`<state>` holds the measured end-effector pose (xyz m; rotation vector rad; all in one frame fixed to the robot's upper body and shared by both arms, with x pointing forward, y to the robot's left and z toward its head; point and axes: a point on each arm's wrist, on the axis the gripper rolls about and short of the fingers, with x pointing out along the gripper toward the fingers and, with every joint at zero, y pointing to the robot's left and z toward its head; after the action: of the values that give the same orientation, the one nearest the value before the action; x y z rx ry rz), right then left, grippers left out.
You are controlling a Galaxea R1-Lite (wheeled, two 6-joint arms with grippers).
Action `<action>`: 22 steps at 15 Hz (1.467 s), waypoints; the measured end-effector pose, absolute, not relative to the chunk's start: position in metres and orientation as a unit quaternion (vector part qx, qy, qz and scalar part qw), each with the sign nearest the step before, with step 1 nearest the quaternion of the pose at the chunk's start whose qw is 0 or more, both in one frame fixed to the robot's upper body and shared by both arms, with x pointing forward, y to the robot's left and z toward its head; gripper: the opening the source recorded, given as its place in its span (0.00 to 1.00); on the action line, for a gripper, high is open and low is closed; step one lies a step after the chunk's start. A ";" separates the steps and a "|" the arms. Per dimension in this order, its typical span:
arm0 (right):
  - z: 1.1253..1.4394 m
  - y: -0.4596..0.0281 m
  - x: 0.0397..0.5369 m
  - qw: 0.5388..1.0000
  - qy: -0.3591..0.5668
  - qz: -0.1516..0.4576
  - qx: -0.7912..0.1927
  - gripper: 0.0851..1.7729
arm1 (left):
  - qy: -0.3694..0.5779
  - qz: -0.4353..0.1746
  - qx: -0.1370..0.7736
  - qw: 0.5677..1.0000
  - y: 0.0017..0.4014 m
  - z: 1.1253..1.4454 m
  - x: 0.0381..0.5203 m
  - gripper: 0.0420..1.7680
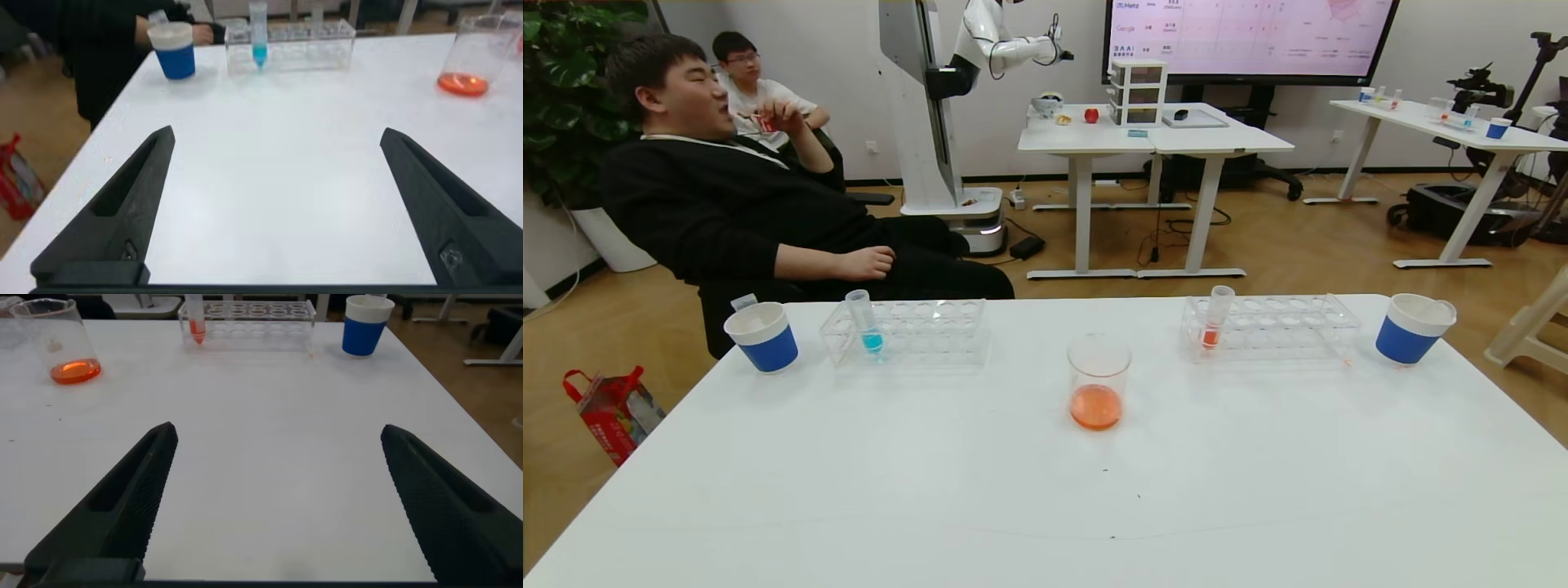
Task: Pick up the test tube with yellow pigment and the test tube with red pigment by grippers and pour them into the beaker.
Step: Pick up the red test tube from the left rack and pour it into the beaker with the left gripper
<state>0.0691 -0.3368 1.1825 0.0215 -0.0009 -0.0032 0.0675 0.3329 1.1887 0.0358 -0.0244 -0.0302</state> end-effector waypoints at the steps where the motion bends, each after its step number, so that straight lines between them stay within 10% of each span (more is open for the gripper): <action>1: 1.182 -0.337 0.069 1.000 0.000 -0.002 0.011 0.98 | -0.005 -0.014 0.019 1.000 0.333 1.186 0.068 0.99; 22: 1.182 -0.337 0.069 1.000 0.000 -0.001 0.011 0.98 | 0.003 -0.010 0.015 1.000 0.333 1.182 0.069 0.99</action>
<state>0.0691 -0.3369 1.1825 0.0215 -0.0009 -0.0019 0.0690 0.3331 1.1817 0.0302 0.0054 -0.0199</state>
